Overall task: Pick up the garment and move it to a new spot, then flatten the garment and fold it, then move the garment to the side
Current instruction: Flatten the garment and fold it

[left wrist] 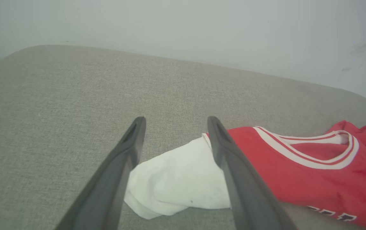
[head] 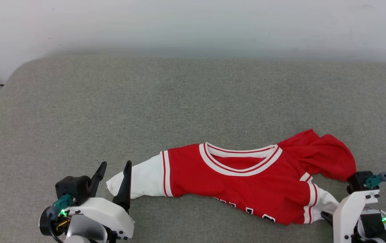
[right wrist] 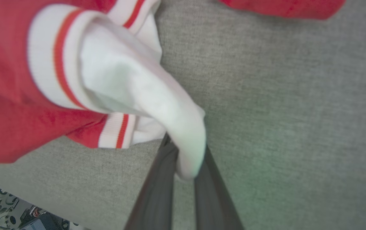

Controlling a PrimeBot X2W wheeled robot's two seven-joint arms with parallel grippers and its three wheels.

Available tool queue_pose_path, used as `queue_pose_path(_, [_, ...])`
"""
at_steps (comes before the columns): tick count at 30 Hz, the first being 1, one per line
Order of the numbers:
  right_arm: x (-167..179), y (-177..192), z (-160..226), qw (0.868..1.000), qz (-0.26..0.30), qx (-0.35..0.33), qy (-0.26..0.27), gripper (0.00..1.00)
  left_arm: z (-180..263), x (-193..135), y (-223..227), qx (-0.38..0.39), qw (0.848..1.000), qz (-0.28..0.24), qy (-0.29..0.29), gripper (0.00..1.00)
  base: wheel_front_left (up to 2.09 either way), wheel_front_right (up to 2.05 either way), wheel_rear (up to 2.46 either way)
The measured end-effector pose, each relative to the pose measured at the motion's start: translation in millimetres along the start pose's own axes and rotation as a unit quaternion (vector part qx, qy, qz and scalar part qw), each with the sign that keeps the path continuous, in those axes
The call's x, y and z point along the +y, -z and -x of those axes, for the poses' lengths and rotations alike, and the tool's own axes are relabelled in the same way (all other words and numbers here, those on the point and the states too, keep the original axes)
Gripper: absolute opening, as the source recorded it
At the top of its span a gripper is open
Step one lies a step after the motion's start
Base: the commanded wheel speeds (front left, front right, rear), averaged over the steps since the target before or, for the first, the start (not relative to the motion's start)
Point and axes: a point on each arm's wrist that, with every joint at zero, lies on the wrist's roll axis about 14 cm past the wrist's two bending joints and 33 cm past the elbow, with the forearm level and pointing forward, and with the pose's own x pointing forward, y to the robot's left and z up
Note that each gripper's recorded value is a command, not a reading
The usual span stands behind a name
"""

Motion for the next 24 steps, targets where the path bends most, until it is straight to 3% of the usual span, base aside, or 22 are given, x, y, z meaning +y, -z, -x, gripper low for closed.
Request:
queue_pose_path(5, [-3.1,-21.9,13.5,0.999,0.001,-0.05,0.007,0.0,-0.7,8.9,14.7,0.08,0.997,0.001,0.007,1.0,0.0,0.0,0.0])
queue_pose_path(10, [-5.9,-33.3,27.7,0.997,0.001,-0.081,0.016,0.0,-6.7,28.1,27.8,0.193,0.981,0.006,0.006,1.0,0.0,0.0,0.0])
queue_pose_path(14, [-2.1,-37.2,31.4,0.996,-0.003,-0.09,0.014,0.0,-6.2,40.3,51.8,0.294,0.955,0.027,-0.001,1.0,0.0,0.0,0.0])
queue_pose_path(24, [-7.4,-30.6,24.4,0.996,-0.027,-0.082,0.02,0.0,-11.6,42.4,104.8,0.452,0.891,0.052,0.005,1.0,0.0,0.0,0.0])
